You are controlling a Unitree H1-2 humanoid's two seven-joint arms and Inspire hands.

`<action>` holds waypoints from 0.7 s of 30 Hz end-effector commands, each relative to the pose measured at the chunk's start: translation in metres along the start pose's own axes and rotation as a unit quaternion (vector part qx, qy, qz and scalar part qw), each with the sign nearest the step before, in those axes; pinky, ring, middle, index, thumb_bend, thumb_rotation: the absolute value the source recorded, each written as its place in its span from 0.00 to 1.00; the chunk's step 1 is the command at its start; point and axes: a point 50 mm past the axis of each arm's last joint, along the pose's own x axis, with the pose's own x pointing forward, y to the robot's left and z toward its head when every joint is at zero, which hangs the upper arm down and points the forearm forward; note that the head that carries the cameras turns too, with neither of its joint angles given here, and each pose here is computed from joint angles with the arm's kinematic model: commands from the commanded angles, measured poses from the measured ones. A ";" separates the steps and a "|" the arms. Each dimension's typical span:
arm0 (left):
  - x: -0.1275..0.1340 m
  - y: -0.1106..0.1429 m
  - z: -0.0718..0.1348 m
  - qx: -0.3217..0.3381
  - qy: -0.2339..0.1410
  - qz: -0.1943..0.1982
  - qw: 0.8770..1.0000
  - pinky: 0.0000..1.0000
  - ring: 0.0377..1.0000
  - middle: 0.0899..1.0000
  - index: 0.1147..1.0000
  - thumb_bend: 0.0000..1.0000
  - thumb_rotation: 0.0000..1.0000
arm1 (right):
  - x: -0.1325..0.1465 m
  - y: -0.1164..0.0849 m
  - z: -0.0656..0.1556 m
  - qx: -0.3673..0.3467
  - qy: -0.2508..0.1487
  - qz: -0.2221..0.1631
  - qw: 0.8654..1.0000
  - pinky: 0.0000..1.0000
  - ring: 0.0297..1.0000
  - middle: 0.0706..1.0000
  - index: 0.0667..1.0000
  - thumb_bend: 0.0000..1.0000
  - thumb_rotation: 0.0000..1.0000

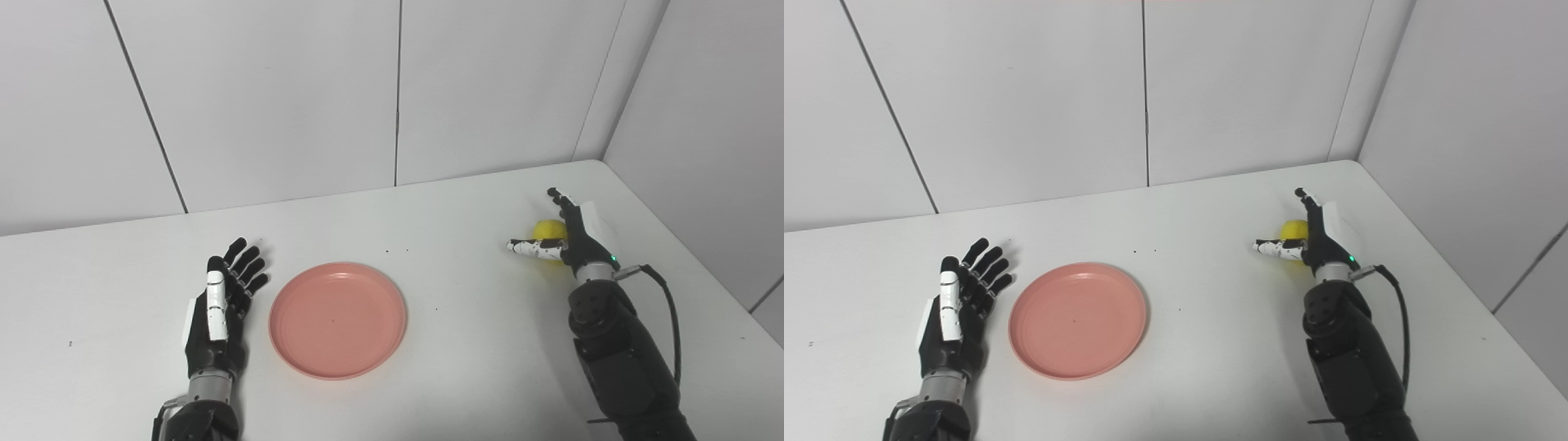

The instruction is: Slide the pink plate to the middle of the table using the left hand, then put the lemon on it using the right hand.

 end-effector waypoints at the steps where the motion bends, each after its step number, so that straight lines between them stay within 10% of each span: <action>1: 0.001 0.004 0.002 0.004 -0.001 -0.003 1.000 0.84 0.86 0.84 0.82 0.57 1.00 | 0.012 -0.022 0.014 0.002 -0.028 -0.037 0.999 0.49 0.64 0.71 0.86 0.80 0.18; 3: 0.000 0.003 0.002 0.005 -0.002 -0.002 1.000 0.84 0.85 0.84 0.82 0.56 1.00 | 0.013 -0.022 0.012 0.000 -0.025 -0.036 0.999 0.52 0.68 0.74 0.86 0.80 0.17; 8: 0.000 0.002 0.003 0.004 -0.001 -0.001 1.000 0.84 0.85 0.84 0.82 0.56 1.00 | 0.013 -0.023 0.009 0.009 -0.025 -0.036 0.999 0.16 0.21 0.27 0.85 0.75 0.03; 12: 0.000 0.002 0.003 0.003 -0.002 -0.001 1.000 0.84 0.85 0.84 0.81 0.56 1.00 | 0.011 -0.024 0.008 0.005 -0.023 -0.038 0.999 0.09 0.12 0.19 0.84 0.71 0.00; 17: -0.001 0.001 0.003 0.004 -0.001 0.000 1.000 0.83 0.85 0.84 0.81 0.56 1.00 | 0.010 -0.024 0.008 -0.005 -0.025 -0.041 0.999 0.10 0.15 0.43 0.83 0.56 0.00; 19: -0.001 0.001 0.003 0.004 -0.002 0.000 1.000 0.83 0.85 0.84 0.81 0.56 1.00 | 0.009 -0.024 0.007 -0.012 -0.025 -0.044 0.999 0.15 0.37 0.45 0.81 0.53 0.00; 21: -0.001 0.001 0.003 0.003 -0.003 -0.001 1.000 0.84 0.85 0.84 0.82 0.55 1.00 | 0.008 -0.023 0.006 -0.018 -0.027 -0.046 0.998 0.28 0.43 0.74 0.79 0.50 0.00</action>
